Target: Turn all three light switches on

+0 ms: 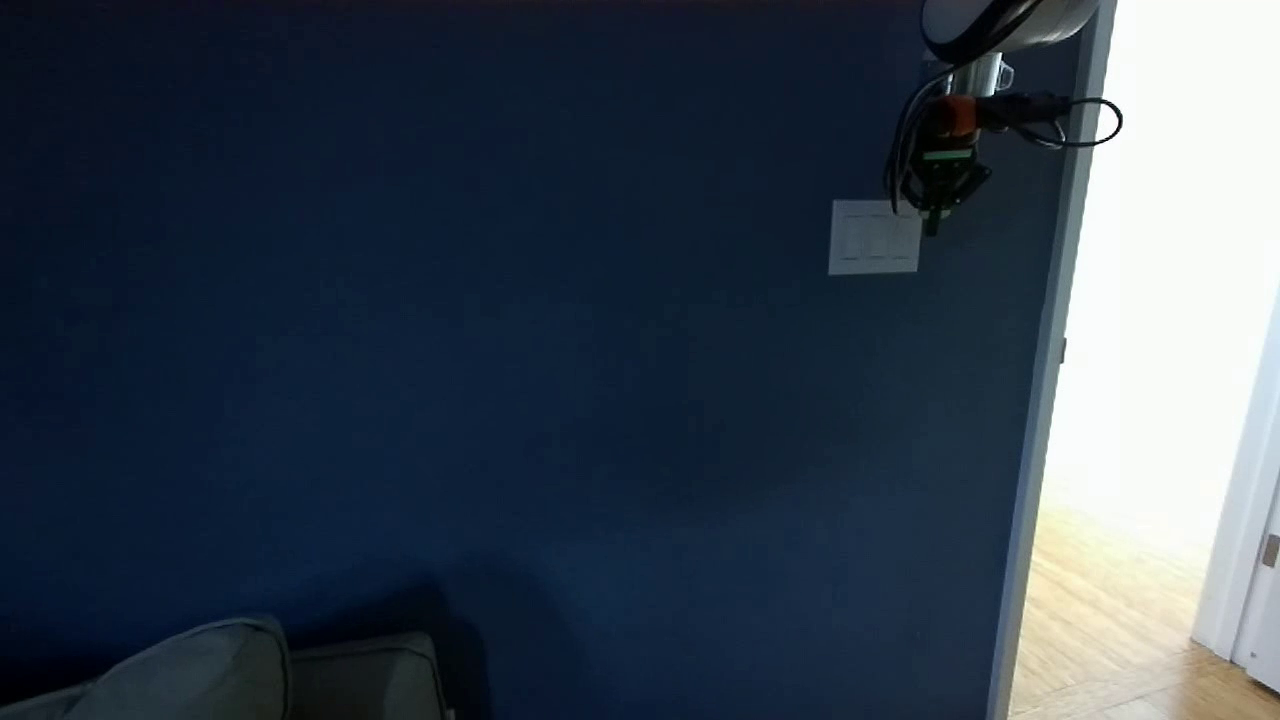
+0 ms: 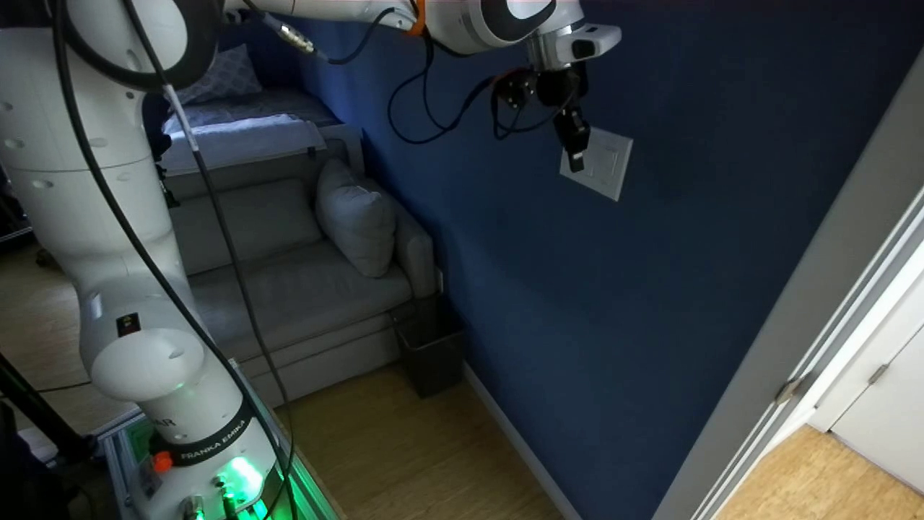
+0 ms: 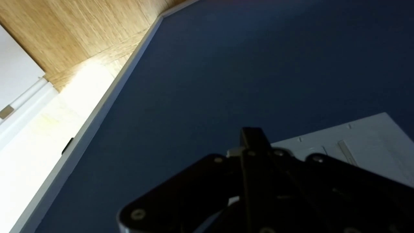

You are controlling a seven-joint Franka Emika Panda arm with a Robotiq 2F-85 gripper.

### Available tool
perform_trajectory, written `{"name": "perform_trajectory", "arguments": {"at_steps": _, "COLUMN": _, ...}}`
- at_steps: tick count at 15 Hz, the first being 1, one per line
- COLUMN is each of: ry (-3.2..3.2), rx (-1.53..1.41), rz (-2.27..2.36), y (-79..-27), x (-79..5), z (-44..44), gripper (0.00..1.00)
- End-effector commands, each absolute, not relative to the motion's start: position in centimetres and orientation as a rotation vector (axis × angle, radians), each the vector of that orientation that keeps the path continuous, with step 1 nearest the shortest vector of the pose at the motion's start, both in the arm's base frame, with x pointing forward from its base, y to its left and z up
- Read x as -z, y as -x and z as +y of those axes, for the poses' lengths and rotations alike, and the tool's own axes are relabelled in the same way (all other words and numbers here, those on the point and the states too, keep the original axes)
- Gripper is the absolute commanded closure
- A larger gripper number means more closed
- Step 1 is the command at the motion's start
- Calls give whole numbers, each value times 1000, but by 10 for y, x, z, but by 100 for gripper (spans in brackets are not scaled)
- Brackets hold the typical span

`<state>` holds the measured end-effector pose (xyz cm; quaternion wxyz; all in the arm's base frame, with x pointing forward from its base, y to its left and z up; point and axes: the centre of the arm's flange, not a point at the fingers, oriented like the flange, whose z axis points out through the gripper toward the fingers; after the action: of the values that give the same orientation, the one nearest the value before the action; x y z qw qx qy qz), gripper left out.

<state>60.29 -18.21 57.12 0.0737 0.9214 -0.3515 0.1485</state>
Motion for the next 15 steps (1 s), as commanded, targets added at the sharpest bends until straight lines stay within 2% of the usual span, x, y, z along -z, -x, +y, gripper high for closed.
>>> {"name": "perform_trajectory", "arguments": {"at_steps": 1, "ry": -2775, "rx": -481, "rz": -1050, "y": -598, "x": -582, "z": -181, "gripper": 100}}
{"name": "perform_trajectory", "arguments": {"at_steps": 15, "ry": -2764, "rx": -631, "rz": -1005, "y": -618, "x": -576, "z": -192, "gripper": 100}}
